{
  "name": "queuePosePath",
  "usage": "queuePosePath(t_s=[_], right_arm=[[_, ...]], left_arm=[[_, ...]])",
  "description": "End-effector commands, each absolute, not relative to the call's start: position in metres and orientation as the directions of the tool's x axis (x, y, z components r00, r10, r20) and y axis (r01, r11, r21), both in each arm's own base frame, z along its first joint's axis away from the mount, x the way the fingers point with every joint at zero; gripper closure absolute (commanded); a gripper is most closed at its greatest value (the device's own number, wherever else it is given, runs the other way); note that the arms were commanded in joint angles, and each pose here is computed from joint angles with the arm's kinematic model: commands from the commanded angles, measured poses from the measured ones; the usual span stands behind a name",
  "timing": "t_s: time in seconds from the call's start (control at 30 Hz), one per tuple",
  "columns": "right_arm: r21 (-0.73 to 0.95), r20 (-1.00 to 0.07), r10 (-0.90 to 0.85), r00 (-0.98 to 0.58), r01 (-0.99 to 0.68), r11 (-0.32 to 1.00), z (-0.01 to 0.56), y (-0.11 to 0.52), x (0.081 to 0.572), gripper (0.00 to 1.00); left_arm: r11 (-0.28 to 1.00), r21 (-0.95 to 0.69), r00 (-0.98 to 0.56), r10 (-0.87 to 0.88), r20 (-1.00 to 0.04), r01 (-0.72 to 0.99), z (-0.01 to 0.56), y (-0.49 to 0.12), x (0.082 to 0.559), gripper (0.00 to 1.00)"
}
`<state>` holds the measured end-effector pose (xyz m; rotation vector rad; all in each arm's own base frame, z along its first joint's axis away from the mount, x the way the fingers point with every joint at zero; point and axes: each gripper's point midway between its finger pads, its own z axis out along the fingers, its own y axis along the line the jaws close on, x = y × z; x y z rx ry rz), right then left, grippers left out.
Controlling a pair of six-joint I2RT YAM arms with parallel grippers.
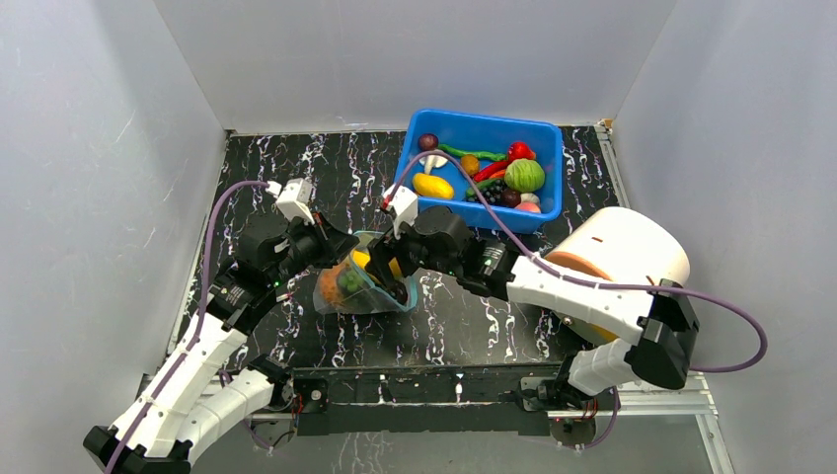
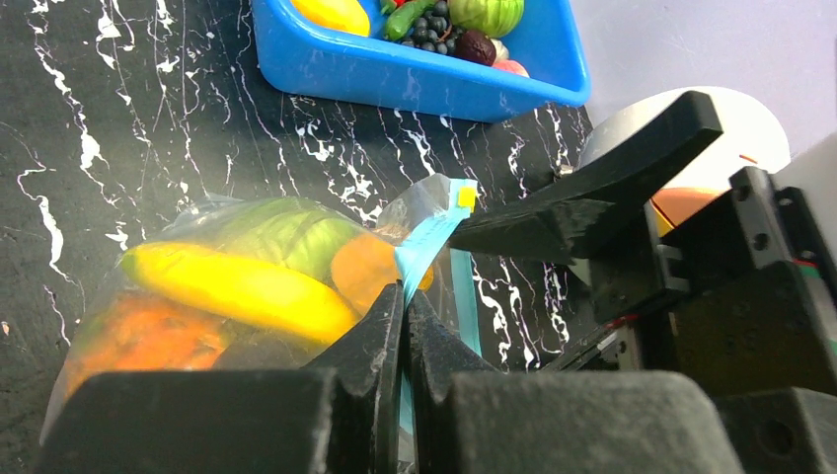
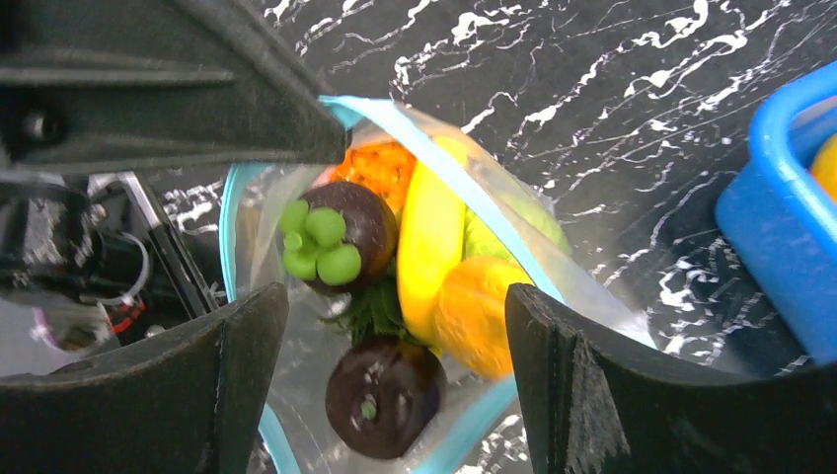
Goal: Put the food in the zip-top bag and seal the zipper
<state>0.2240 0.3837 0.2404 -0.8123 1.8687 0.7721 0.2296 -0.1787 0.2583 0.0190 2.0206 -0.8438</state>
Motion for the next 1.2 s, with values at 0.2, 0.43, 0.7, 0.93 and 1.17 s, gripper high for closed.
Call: queuePosePath(t_s=[0.2,0.43,0.7,0.93,1.17], right_arm=[[-0.149,-0.936,-0.350,0.018,-0.924,0.351,0.290,0.333,0.183,0.23],[-0.341,-0.871,-0.436,0.225,-0.917,0.207,0.282,0.298,0.163,0.28],[-0.412,-0.815,-0.504,0.285,-0.897,0.159,0.242,0.292,0.167,0.31],[-0.457,-0.790,-0.527,0.312,-0.874,0.168,0.231,0.300,0.181,0.38],[-0.501,-0.789,-0.488,0.374,-0.851,0.158,0.234,0.310,0.186,0.38]], left_arm=[[0.730,-0.527,-0.524,-0.270,-0.808,0.436,0.280,-0.185,0.223,1.00],[0.699,-0.492,-0.524,-0.194,-0.829,0.519,0.281,-0.193,0.215,1.00],[0.670,-0.495,-0.523,-0.184,-0.832,0.553,0.283,-0.198,0.210,1.00],[0.657,-0.497,-0.529,-0.173,-0.831,0.567,0.283,-0.200,0.206,1.00],[0.632,-0.510,-0.541,-0.166,-0.824,0.584,0.283,-0.204,0.202,1.00]])
